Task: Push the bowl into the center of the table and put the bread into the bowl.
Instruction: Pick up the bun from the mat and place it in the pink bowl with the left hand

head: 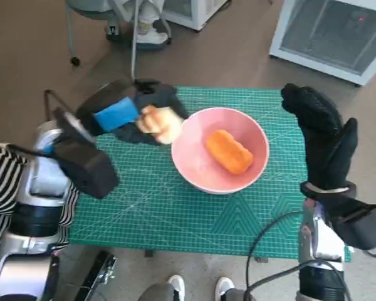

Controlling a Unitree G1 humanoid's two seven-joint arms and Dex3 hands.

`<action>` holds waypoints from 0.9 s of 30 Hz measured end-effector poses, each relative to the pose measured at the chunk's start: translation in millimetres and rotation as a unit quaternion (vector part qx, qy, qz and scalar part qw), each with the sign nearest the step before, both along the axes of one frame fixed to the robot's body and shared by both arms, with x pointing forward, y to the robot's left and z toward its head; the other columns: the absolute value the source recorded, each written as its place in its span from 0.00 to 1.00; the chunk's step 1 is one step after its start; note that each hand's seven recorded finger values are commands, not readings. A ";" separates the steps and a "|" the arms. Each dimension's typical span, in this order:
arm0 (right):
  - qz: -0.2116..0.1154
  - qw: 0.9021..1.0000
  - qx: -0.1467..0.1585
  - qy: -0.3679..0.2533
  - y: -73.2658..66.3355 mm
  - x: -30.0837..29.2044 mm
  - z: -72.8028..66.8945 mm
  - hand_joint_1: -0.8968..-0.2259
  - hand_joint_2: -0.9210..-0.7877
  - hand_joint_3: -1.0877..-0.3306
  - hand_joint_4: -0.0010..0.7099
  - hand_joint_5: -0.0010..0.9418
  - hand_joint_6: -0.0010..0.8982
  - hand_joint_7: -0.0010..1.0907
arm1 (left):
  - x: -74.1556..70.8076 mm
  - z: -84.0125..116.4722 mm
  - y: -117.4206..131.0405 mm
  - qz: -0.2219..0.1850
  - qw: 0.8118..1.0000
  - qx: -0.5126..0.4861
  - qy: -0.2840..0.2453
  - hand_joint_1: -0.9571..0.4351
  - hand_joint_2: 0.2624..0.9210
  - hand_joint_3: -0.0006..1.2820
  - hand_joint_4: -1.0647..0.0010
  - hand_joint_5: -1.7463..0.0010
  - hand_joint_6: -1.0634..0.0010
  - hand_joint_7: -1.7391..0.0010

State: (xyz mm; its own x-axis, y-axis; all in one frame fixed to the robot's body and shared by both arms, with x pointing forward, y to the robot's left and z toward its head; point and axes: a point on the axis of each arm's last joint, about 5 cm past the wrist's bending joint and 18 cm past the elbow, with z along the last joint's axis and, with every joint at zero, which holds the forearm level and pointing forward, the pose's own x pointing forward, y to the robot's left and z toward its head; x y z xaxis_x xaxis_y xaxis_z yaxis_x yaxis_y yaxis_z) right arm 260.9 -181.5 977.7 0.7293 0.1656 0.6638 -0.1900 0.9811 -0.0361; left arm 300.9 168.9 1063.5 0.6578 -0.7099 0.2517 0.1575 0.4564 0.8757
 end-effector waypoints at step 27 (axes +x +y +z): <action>-0.008 1.000 -0.005 -0.009 -5.3 -4.8 2.5 0.31 0.00 0.49 0.27 0.00 0.14 0.34 | 21.0 -37.6 -40.1 -0.031 0.988 0.123 0.093 0.51 0.82 0.00 0.73 1.00 0.64 0.98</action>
State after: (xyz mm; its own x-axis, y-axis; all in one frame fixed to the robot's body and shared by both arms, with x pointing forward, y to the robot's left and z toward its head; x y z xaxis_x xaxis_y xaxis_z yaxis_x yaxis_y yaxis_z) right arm 256.1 -186.8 980.3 0.7196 0.1613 0.6754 -0.1734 0.9836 -0.0501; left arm 321.9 128.9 1025.9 0.6300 -0.7747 -0.0538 0.3467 0.2187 0.9121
